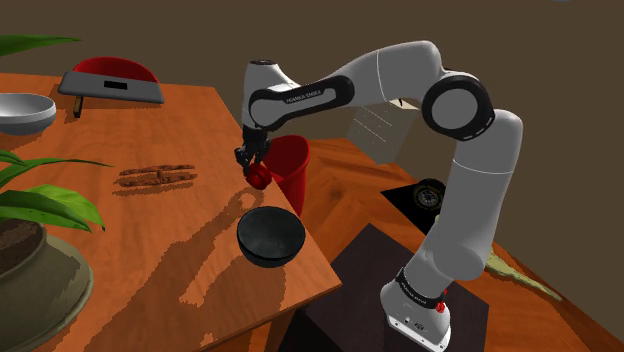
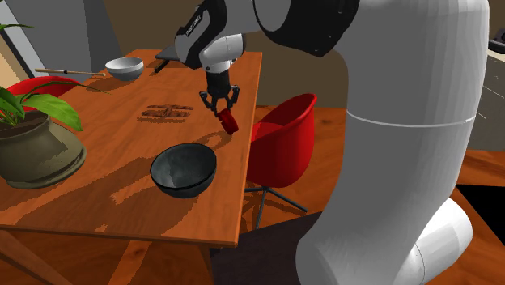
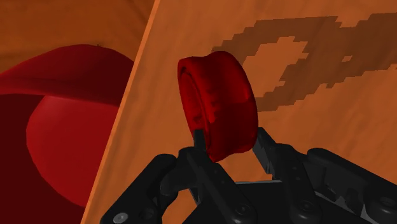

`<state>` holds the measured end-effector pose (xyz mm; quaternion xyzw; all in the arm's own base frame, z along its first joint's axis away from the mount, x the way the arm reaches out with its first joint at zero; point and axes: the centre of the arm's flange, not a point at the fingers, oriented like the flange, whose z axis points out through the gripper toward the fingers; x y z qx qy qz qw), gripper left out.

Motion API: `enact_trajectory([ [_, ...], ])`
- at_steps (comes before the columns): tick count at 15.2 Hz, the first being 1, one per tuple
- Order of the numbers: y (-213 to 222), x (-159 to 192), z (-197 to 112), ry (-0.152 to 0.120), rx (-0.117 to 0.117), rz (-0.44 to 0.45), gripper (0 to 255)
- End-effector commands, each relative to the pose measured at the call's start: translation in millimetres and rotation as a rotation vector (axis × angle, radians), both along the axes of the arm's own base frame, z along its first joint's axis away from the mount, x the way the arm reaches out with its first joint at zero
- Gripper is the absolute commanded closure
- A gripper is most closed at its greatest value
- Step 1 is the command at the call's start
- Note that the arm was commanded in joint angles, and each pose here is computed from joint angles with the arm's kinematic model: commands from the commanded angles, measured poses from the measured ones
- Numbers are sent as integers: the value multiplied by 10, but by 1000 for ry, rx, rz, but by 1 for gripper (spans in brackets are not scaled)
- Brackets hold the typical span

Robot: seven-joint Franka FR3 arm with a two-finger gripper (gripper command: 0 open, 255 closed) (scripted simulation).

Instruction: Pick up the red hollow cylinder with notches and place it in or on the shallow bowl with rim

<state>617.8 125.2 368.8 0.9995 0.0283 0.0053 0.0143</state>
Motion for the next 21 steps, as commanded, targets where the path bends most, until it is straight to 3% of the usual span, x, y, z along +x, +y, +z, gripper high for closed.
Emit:
enact_trajectory([
  [1, 2, -1, 79, 0, 0, 0, 255],
  [21, 2, 0, 1135, 0, 0, 0, 255],
])
